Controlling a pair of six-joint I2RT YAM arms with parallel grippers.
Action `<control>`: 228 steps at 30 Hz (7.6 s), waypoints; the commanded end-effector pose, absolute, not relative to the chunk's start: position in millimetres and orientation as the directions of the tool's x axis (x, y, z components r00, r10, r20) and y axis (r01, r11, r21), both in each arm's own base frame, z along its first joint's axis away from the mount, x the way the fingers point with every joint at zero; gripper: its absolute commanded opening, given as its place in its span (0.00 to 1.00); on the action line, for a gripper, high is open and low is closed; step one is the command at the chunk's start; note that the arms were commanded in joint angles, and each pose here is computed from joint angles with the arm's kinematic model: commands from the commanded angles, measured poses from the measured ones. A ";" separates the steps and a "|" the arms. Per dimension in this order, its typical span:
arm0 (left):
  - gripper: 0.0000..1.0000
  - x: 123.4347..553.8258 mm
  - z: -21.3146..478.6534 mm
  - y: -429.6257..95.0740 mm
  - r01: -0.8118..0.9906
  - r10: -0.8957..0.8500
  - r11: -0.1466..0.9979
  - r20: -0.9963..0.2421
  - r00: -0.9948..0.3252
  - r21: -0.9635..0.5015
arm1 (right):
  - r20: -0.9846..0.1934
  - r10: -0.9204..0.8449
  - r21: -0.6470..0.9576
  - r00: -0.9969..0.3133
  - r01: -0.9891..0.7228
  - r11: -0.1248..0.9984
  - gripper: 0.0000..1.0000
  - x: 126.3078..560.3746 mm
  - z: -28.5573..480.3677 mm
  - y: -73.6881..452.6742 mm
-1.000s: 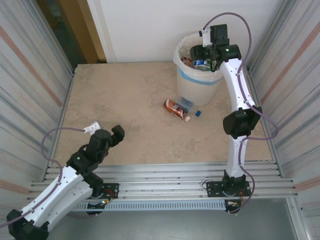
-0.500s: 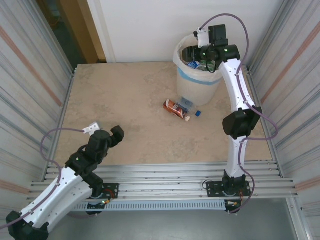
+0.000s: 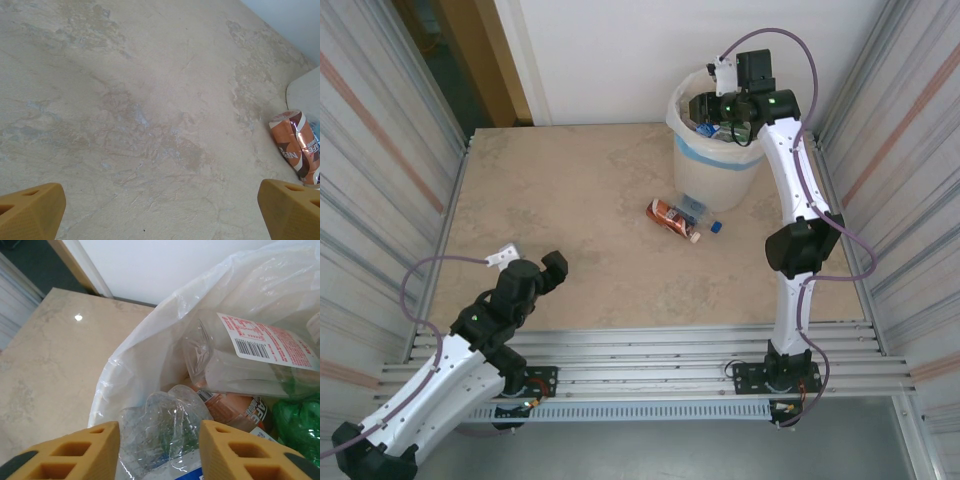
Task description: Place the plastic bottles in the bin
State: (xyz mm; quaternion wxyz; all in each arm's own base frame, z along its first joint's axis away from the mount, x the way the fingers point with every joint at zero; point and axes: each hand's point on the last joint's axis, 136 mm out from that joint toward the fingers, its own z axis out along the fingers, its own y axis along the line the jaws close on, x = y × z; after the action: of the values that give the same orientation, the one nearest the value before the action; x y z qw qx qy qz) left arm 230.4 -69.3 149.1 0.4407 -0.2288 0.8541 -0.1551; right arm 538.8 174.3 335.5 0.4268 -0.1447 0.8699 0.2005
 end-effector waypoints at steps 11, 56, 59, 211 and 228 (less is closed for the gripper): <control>0.99 231.6 158.8 -67.9 -0.250 -0.536 0.842 -0.686 -0.492 -0.479 | -0.754 -0.098 0.188 -0.649 -0.356 0.916 0.34 550.5 301.5 173.1; 0.99 225.1 151.3 -61.7 -0.271 -0.562 0.825 -0.676 -0.477 -0.496 | -0.466 -0.550 -0.237 -0.693 -0.501 0.832 0.99 388.3 165.0 278.1; 0.99 225.0 149.0 -62.9 -0.270 -0.566 0.822 -0.670 -0.480 -0.501 | -0.411 -0.583 -0.296 -0.701 -0.502 0.813 0.99 397.5 139.1 274.8; 0.99 230.1 143.8 -66.2 -0.268 -0.525 0.850 -0.681 -0.511 -0.454 | -0.858 -0.082 -0.020 -0.508 -0.127 0.992 0.47 587.2 339.3 111.7; 0.98 226.0 148.9 -61.7 -0.269 -0.536 0.843 -0.685 -0.493 -0.465 | -0.872 -0.064 0.016 -0.485 -0.158 0.987 0.76 591.4 344.2 123.9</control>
State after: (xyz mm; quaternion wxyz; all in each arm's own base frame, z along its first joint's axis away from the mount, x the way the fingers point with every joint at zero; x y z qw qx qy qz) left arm 225.0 -65.7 141.4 0.4348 -0.2325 0.8566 -0.1518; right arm 595.0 117.9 332.8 0.4944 -0.0617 0.8664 0.0330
